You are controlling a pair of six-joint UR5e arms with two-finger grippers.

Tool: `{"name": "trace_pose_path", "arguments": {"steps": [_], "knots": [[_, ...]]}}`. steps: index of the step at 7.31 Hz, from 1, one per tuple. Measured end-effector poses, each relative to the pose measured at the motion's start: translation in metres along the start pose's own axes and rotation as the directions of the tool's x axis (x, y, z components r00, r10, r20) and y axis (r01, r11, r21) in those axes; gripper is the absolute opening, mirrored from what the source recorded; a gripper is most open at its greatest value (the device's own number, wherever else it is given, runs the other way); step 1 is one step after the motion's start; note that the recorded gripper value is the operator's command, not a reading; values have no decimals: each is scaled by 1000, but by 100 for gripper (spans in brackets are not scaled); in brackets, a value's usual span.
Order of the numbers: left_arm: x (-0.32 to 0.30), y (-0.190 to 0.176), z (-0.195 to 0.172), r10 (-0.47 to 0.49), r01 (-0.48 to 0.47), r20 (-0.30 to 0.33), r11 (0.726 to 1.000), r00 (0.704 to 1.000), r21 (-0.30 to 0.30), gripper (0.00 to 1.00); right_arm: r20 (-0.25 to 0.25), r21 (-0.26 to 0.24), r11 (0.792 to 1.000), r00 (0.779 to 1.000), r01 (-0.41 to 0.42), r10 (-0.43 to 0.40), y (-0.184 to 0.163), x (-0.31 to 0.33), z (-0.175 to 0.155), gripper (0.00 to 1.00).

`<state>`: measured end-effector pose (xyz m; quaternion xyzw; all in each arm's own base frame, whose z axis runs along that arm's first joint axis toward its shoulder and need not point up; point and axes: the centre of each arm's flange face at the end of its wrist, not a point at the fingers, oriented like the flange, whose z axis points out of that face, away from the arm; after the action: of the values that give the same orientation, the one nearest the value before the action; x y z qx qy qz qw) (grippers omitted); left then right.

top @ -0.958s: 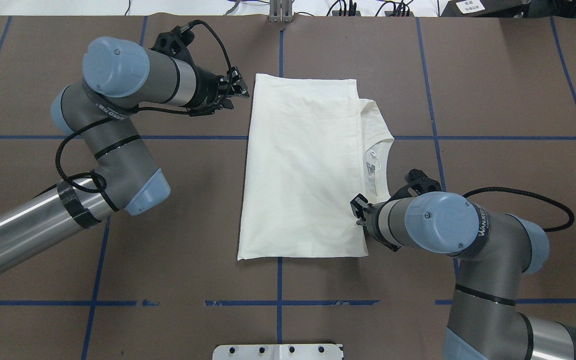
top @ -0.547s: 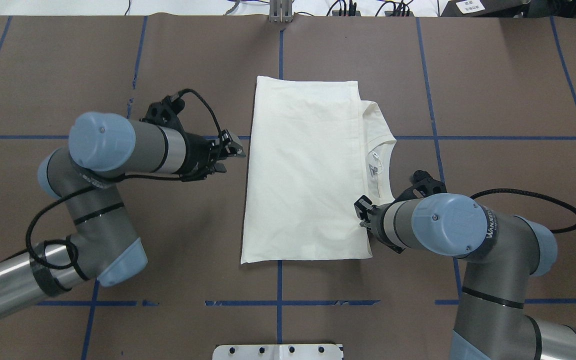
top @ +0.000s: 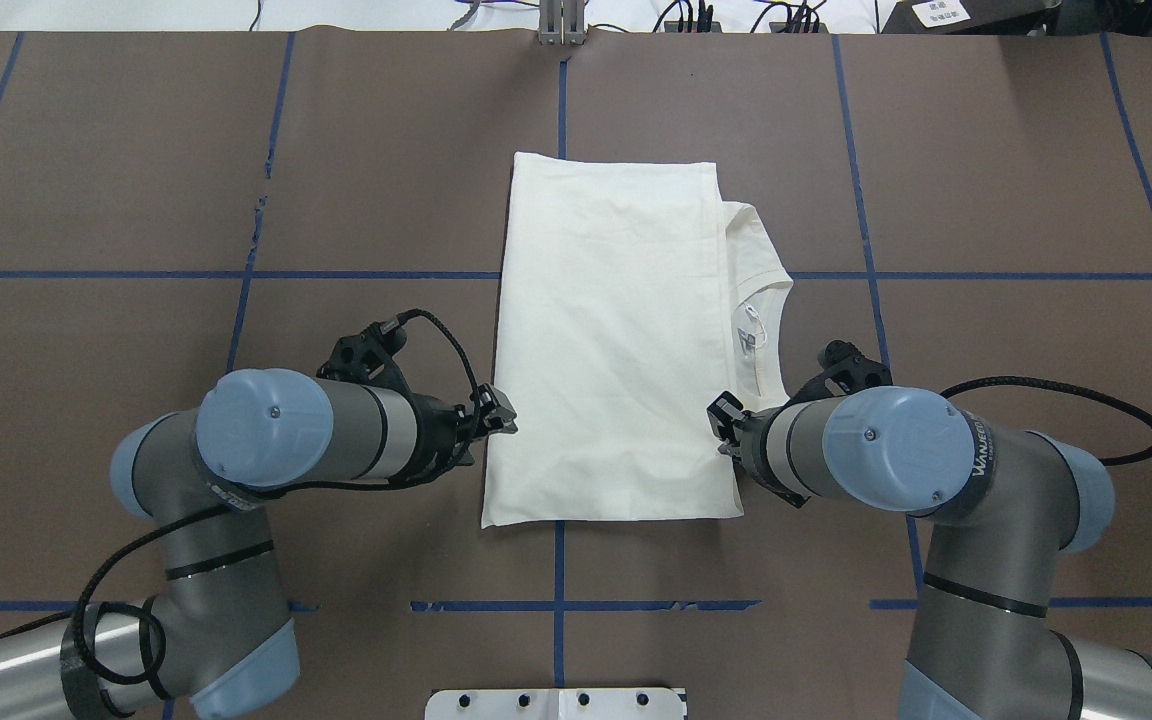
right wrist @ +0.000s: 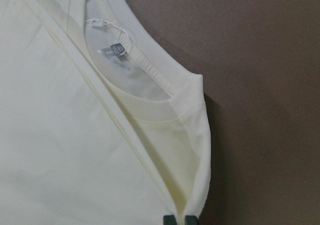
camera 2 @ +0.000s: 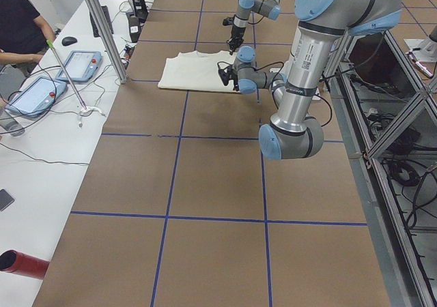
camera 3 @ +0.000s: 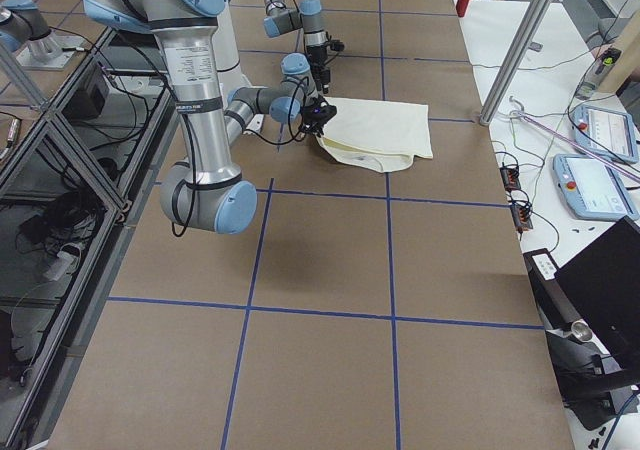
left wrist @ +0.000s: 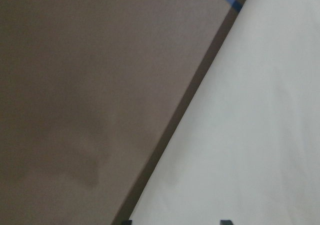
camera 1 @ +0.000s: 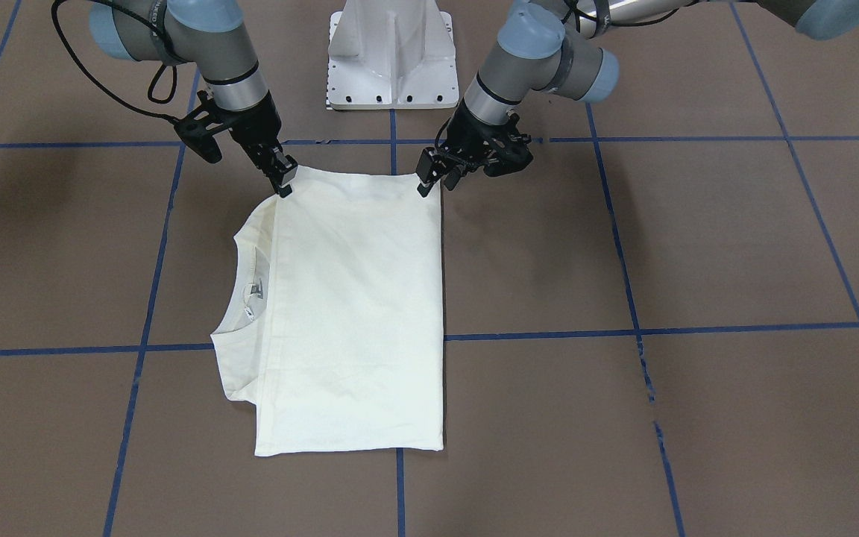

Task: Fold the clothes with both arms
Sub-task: 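Move the left gripper to the near shirt edge while the right holds the collar, then grasp both near corners and lift the shirt, folding it away from the robot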

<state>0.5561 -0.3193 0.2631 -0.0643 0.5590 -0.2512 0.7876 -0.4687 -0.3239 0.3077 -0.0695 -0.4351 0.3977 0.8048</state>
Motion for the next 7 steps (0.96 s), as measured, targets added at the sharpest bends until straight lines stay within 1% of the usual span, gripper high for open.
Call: {"name": "trace_pose_path", "arguments": {"steps": [1,2,3,6,7], "knots": [[-6,11,6,0,0,16,1000,1000,-3,64,-1,1,1000,1000,1,-1,0,0,0,0],[-9,16,9,1,-1,23,1000,1000,-6,60,-1,2,1000,1000,1,-1,-1,0,0,0],[-11,18,11,2,-2,28,1000,1000,-8,57,-1,2,1000,1000,0,0,-1,0,0,0],[-17,21,15,4,-4,42,1000,999,-10,60,0,1,1000,1000,1,-1,-1,0,0,0],[-19,22,17,5,-4,50,1000,999,-10,59,1,1,1000,1000,1,-1,-1,0,0,0]]}}
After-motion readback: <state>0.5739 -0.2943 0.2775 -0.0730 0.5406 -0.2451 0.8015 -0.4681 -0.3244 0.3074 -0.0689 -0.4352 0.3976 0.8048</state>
